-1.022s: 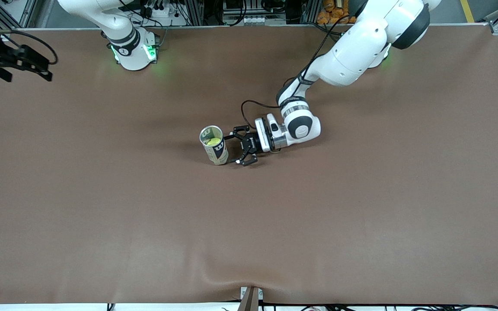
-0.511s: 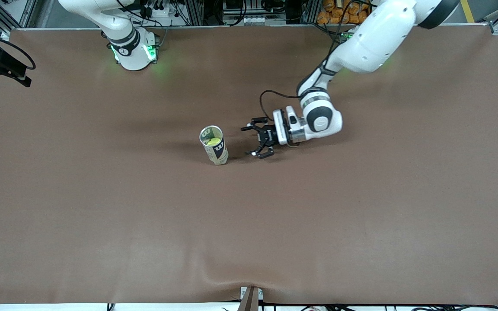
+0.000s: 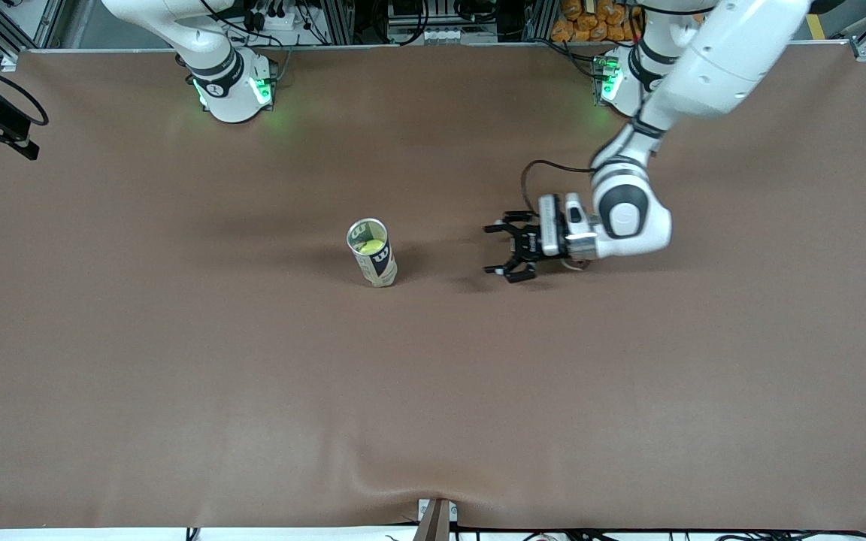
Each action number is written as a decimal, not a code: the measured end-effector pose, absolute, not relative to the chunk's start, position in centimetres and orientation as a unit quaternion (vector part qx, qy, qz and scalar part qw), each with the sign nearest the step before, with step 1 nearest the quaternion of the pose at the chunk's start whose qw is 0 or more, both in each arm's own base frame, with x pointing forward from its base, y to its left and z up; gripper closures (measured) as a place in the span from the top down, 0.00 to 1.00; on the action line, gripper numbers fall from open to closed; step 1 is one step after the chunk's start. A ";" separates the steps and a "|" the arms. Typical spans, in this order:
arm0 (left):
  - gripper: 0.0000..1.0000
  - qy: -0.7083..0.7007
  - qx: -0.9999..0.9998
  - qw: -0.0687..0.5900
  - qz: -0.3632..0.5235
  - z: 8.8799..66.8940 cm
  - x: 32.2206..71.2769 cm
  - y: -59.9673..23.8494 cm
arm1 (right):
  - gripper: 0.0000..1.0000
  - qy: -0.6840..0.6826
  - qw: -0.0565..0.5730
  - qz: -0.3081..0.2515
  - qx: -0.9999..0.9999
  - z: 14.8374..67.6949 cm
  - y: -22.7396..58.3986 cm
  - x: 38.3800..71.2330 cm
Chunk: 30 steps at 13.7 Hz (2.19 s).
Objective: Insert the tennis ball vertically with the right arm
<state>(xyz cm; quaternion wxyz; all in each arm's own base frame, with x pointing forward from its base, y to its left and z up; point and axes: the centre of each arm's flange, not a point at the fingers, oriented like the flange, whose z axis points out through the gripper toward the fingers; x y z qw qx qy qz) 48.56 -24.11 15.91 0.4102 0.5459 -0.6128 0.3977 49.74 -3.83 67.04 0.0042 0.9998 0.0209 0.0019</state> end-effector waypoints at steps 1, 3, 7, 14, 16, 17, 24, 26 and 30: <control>1.00 -0.626 0.538 0.414 0.382 16.1 49.3 -21.8 | 1.00 0.022 0.004 0.002 1.000 67.0 -3.7 49.8; 1.00 -0.652 0.527 0.418 0.349 16.7 50.9 -16.6 | 1.00 0.023 0.004 0.001 1.000 67.0 -3.7 49.8; 1.00 -0.684 0.531 0.423 0.267 20.1 55.0 -7.8 | 1.00 0.024 0.004 0.001 1.000 67.0 -3.7 49.8; 1.00 -0.693 0.604 0.378 0.112 28.8 61.2 -3.7 | 1.00 0.024 0.004 0.004 1.000 67.2 -3.9 49.7; 1.00 -0.686 0.626 0.362 0.084 31.0 62.3 -3.0 | 1.00 0.024 0.004 0.004 1.000 67.2 -3.9 49.7; 1.00 -0.679 0.637 0.358 0.071 32.0 62.7 -2.8 | 1.00 0.025 0.004 0.004 1.000 67.2 -3.9 49.7; 1.00 -0.609 0.714 0.345 -0.013 35.1 63.8 -2.6 | 1.00 0.027 0.005 0.001 1.000 66.9 -3.8 49.9; 1.00 -0.593 0.731 0.336 -0.034 36.7 64.1 -2.4 | 1.00 0.027 0.005 0.001 1.000 66.9 -3.8 49.9; 1.00 -0.468 0.827 0.296 -0.098 41.5 64.1 0.6 | 1.00 0.026 0.005 0.001 1.000 66.9 -3.8 49.9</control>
